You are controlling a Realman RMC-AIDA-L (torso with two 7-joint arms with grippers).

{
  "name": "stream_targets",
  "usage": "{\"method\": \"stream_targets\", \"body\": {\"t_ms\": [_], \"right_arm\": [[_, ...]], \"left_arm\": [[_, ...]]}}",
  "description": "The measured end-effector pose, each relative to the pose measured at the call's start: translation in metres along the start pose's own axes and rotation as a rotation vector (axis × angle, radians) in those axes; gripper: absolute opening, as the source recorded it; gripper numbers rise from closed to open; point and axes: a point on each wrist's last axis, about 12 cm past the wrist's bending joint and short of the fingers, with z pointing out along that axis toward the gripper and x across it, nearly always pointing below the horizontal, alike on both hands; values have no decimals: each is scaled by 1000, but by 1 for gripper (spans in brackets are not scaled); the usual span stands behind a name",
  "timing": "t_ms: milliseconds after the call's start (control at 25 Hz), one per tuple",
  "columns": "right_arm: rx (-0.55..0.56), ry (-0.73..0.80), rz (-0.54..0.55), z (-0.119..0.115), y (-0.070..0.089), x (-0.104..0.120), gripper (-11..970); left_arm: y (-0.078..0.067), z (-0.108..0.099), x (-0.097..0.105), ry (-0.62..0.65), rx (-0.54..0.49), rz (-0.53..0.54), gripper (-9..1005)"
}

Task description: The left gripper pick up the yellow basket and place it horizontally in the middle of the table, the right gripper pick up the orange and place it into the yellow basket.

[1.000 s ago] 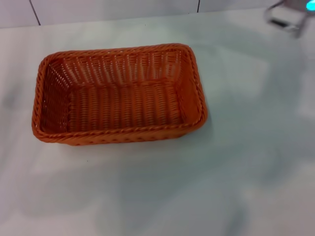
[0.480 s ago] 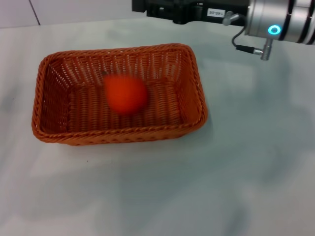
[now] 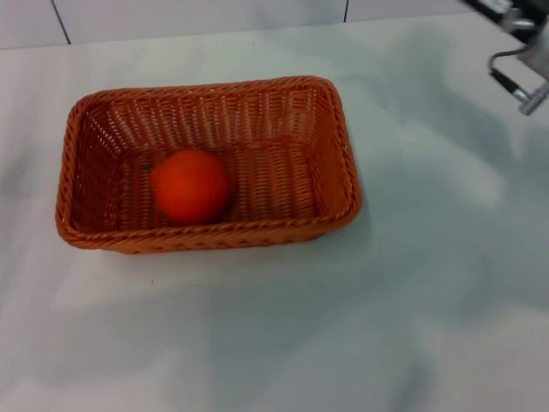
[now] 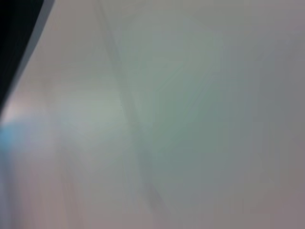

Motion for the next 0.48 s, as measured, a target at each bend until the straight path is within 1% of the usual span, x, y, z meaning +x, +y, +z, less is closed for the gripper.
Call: {"method": "stream_targets", "body": {"t_ms": [40,120,200,240,280,320,360,400,480], "right_arm": [[-46,51,-37,-9,2,-4,866],[-176,143,-115,-27,6,-16,906],[-303,194,-182,-40,10,-26,947],[-381,211,-220,-48,11,-33,947],[-430,221,-249,-53,12,-36,947],[-466,223,-271,-56,12,-38,946],[-494,227,-286,-59,12,-40,946],[-517,232,-295,-62,13,-40,946],[-551,242,-300,-67,14,-40,946]], "left_arm": [[0,0,0,-4,-2,5,784],[0,-1,-1,-19,-9,19,785],[0,-2,-1,-31,-11,29,785],[-1,-4,0,-72,-15,70,785],[-2,-5,1,-95,-18,94,785],[-4,-8,4,-140,-27,144,784],[-6,-11,8,-181,-39,185,784],[-9,-14,11,-235,-59,254,784],[-14,-19,17,-296,-98,358,784]]}}
